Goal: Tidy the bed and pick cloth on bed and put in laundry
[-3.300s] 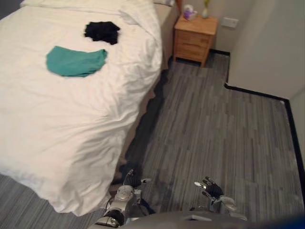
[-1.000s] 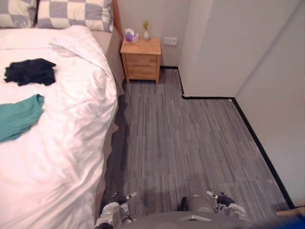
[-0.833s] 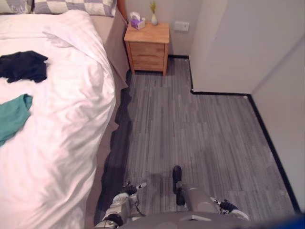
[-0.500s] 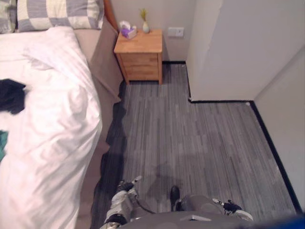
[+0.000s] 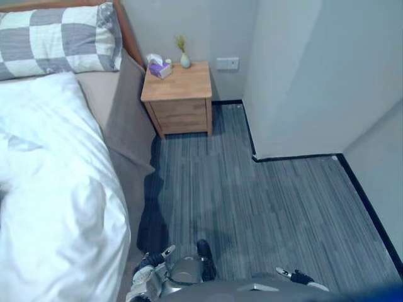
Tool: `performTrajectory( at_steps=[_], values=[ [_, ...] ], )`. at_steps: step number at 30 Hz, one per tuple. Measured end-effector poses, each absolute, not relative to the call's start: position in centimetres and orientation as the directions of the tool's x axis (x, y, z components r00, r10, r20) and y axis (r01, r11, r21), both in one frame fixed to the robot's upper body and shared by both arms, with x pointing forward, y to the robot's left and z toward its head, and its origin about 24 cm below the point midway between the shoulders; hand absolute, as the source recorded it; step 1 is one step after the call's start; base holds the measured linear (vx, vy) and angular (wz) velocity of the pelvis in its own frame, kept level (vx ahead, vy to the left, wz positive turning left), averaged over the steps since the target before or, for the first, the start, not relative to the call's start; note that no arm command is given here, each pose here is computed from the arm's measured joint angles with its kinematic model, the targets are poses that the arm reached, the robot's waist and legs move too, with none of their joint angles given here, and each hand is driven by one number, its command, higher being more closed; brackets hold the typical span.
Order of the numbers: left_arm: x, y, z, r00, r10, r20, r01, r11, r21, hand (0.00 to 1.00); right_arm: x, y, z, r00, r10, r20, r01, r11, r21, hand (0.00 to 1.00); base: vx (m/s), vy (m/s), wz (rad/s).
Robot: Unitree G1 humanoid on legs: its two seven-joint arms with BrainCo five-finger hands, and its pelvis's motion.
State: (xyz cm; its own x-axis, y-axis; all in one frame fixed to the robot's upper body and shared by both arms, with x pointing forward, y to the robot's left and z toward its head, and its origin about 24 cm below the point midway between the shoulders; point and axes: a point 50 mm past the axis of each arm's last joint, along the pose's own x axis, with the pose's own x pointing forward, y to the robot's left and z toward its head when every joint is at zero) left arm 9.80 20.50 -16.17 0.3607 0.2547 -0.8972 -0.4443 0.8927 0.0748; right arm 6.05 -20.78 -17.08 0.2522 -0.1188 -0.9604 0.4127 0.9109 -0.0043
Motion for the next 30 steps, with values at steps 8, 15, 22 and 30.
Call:
performTrajectory(
  at_steps=[8, 15, 22, 30],
  values=[
    [12.2, 18.9, -15.8, 0.428, 0.195, -0.882, -0.428, 0.904, -0.008, 0.0, 5.8, -20.2, -17.1, 0.283, -0.116, -0.952, 0.407, 0.913, 0.009, 0.0, -0.15, -0.009, 0.9],
    [12.5, 16.1, -15.7, 0.451, 0.171, -0.876, -0.503, 0.859, -0.091, 0.0, 6.6, -21.7, -16.7, 0.272, -0.145, -0.951, 0.315, 0.947, -0.055, 0.0, 0.29, -0.222, 0.84],
    [13.4, 17.4, -14.8, 0.505, 0.239, -0.829, -0.537, 0.839, -0.086, 0.0, 6.0, -21.5, -16.8, 0.229, -0.123, -0.966, 0.251, 0.966, -0.063, 0.0, 0.03, -0.057, 1.09],
    [11.4, 19.1, -15.2, 0.477, 0.292, -0.829, -0.611, 0.788, -0.073, 0.0, 6.7, -20.7, -16.7, 0.25, 0.034, -0.968, 0.179, 0.981, 0.081, 0.0, -0.01, 0.103, 0.83]
  ],
)
